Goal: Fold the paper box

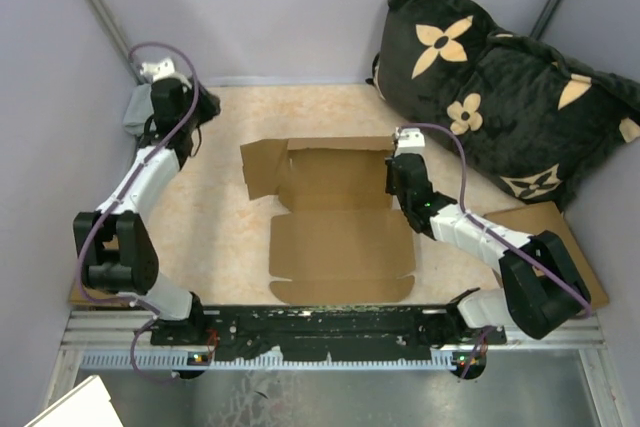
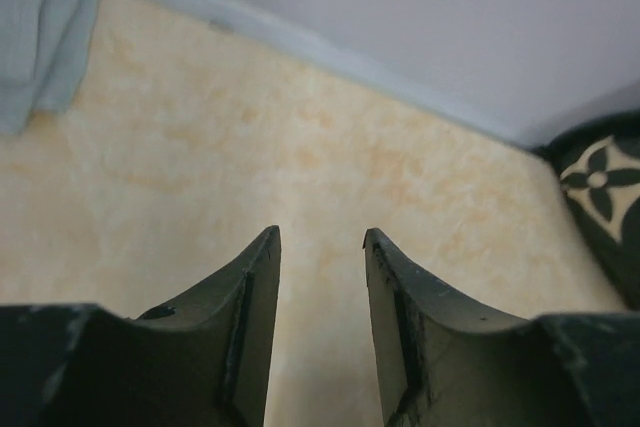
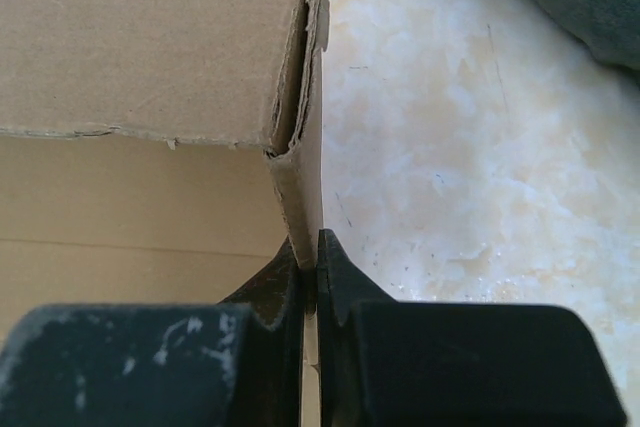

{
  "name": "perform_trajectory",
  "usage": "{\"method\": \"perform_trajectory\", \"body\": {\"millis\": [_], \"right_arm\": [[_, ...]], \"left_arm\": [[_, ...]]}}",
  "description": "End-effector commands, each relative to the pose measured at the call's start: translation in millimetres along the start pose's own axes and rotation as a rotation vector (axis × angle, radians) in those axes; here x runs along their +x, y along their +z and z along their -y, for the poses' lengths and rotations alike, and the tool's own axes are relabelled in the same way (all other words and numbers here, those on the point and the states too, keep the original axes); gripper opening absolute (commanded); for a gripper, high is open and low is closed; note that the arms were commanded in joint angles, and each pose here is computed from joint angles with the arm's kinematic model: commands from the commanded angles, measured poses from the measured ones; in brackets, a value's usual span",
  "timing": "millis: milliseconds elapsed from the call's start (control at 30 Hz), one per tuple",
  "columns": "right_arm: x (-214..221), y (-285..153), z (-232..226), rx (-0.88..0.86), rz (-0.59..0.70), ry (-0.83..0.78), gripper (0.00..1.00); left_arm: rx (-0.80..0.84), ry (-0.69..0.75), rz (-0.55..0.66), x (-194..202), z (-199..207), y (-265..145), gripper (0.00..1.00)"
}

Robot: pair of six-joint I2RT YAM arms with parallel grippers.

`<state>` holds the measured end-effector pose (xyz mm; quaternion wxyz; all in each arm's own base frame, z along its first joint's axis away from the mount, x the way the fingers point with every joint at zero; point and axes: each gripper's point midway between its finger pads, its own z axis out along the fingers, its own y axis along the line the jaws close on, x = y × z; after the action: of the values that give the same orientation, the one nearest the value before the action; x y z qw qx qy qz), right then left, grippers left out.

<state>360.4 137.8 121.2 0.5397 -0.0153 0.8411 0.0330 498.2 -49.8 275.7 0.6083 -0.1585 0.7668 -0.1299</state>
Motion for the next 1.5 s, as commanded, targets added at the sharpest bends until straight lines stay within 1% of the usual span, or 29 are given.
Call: {"method": "perform_trajectory", "body": {"millis": [0,133,233,367,467,633,800,1000,1200,1300,1400,1467], "right_arm": [[-17,-8,14,0.033,0.038,0.062,0.00],[-18,-9,15,0.009,0.040,0.082,0.01],[-18,-8,12,-0.015,0.029,0.082,0.01],[-16,-7,5,-0.053,0.018,0.086,0.01],[-14,-7,3,-0.063,0.009,0.092,0.02],[-13,-6,3,-0.069,0.001,0.109,0.02],[-13,-3,2,-0.071,-0.005,0.129,0.02],[-16,1,-4,-0.090,-0.012,0.133,0.03],[-17,1,-6,-0.099,-0.016,0.136,0.03],[-19,-1,-8,-0.110,-0.011,0.143,0.03],[-20,-3,-10,-0.128,-0.003,0.146,0.04],[-19,-5,-12,-0.139,-0.002,0.144,0.04]], "left_arm": [[0.204,-0.076,-0.165,68,8,-9,0.46],[0.249,-0.090,-0.198,104,0,-23,0.49],[0.315,-0.065,-0.196,117,4,-30,0.50],[0.442,-0.063,-0.211,132,18,-39,0.52],[0.515,-0.084,-0.232,139,27,-47,0.52],[0.613,-0.059,-0.287,152,40,-66,0.51],[0.707,-0.059,-0.326,158,53,-99,0.49],[0.732,-0.006,-0.354,166,58,-136,0.49],[0.729,0.033,-0.395,179,61,-163,0.49],[0.732,0.065,-0.412,193,62,-169,0.50],[0.721,0.071,-0.438,207,61,-167,0.50],[0.726,0.065,-0.443,209,64,-164,0.50]]}}
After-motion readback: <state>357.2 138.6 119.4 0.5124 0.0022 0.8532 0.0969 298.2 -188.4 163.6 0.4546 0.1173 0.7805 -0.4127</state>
